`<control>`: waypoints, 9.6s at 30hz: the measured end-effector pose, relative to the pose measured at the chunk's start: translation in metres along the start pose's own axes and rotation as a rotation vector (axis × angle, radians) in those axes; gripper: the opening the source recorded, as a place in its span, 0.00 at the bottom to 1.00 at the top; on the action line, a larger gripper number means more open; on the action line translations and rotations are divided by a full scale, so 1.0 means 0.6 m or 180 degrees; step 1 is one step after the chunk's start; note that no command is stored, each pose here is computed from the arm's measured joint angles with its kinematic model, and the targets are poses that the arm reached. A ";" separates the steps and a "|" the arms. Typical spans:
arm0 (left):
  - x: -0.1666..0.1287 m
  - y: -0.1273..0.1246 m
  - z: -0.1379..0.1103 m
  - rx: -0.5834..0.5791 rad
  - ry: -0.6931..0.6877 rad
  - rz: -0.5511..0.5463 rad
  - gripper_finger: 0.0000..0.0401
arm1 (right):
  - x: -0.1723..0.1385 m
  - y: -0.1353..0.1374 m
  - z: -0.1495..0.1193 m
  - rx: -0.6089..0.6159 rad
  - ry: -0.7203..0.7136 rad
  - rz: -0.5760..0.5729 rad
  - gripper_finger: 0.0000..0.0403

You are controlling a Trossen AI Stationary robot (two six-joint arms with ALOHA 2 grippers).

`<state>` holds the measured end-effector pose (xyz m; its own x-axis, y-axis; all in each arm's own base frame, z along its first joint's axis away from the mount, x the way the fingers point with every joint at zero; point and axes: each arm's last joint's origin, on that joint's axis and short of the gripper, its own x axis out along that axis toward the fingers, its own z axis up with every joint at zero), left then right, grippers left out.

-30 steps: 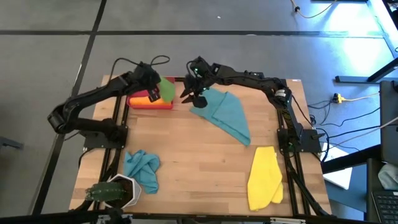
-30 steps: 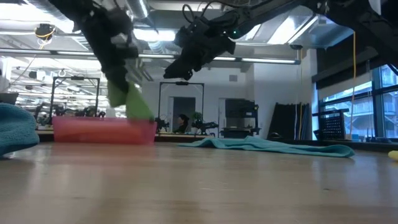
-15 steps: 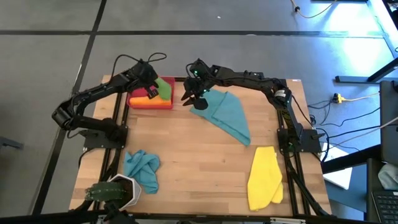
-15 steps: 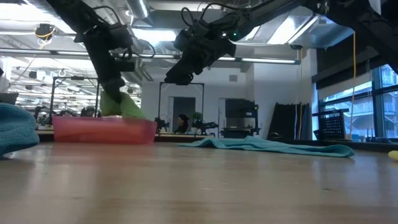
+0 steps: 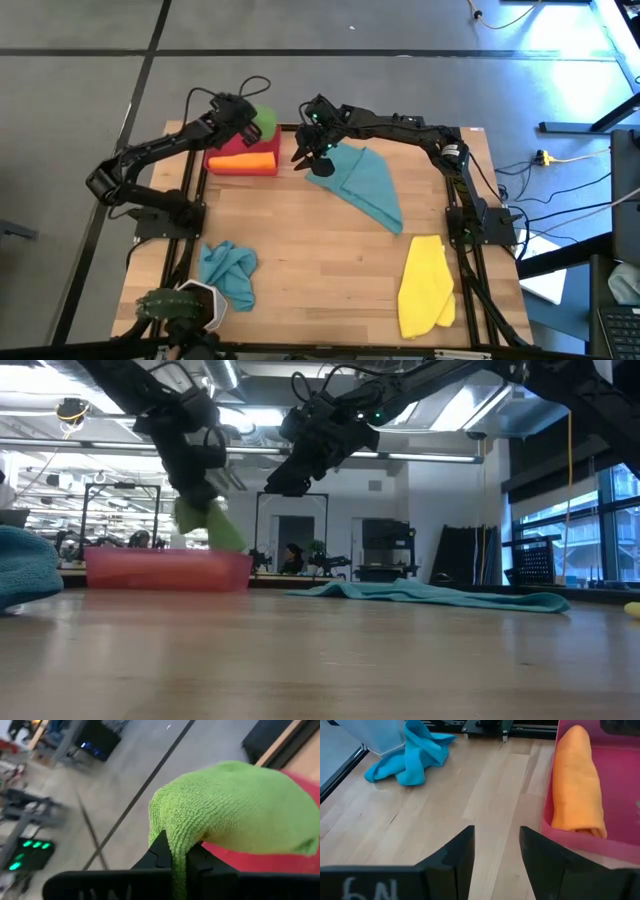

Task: Roll microfiber towels into tight, uniform cylinder then place into a basket
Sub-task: Put the rolled green microfiber towel into the red bin, then roll the green microfiber towel

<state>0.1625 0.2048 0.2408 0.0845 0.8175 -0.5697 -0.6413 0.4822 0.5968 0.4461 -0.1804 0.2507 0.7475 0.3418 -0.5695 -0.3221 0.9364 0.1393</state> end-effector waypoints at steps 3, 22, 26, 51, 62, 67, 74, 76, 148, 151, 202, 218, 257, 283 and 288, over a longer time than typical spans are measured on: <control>0.009 -0.011 0.000 0.0068 0.0096 0.0068 0.00 | 0.001 0.001 0.000 -0.0001 0.0002 0.0005 0.39; -0.002 -0.065 -0.053 0.1538 0.1012 -0.0847 0.00 | 0.010 0.013 0.004 -0.0083 0.0024 0.0062 0.39; 0.001 -0.060 -0.053 0.1887 0.0975 -0.0838 0.00 | 0.016 0.021 0.007 -0.0109 0.0028 0.0094 0.39; -0.056 -0.063 -0.013 0.2189 0.0365 -0.0338 0.00 | -0.082 -0.076 -0.036 0.0185 -0.0297 0.0113 0.39; -0.170 -0.071 0.060 0.1593 -0.0834 -0.0667 0.00 | -0.181 -0.005 0.035 -0.0078 -0.0401 -0.0120 0.39; -0.179 -0.116 0.084 0.1572 -0.1187 -0.0862 0.00 | -0.244 0.048 0.071 -0.0216 -0.0459 -0.0311 0.39; -0.159 -0.166 0.120 0.1082 -0.1473 -0.0788 0.00 | -0.292 0.090 0.085 -0.0230 -0.0399 -0.0509 0.39; -0.153 -0.182 0.127 0.0971 -0.1468 -0.0667 0.00 | -0.291 0.095 0.085 -0.0198 -0.0339 -0.0542 0.39; -0.284 -0.364 -0.023 0.1927 -0.0750 -0.0861 0.00 | 0.164 0.244 -0.170 0.0429 0.0046 -0.1726 0.86; -0.284 -0.360 -0.019 0.1862 -0.0754 -0.0934 0.00 | 0.166 0.248 -0.164 0.0454 -0.0074 -0.1752 0.80; -0.287 -0.465 -0.085 0.2576 -0.0652 -0.1186 0.00 | 0.152 0.347 -0.183 -0.1662 0.1626 -0.2268 0.03; -0.320 -0.519 -0.144 0.2790 -0.0739 -0.1520 0.00 | 0.202 0.415 -0.220 -0.1464 0.1486 -0.1409 0.07; -0.323 -0.493 -0.152 0.2423 -0.0330 -0.1515 0.00 | 0.162 0.324 -0.211 -0.0021 0.0352 -0.1203 0.51; -0.260 -0.465 -0.090 0.1904 -0.0525 -0.0554 0.00 | 0.088 0.303 -0.156 -0.2014 0.0923 -0.2341 0.03; -0.257 -0.469 -0.088 0.1866 -0.0449 -0.0741 0.00 | 0.097 0.316 -0.181 -0.1764 0.1162 -0.2018 0.03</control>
<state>0.2897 -0.0735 0.1310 0.2963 0.6849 -0.6657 -0.0743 0.7114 0.6989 0.3653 0.0082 0.1561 0.6798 -0.3575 -0.6403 -0.2173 0.7358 -0.6414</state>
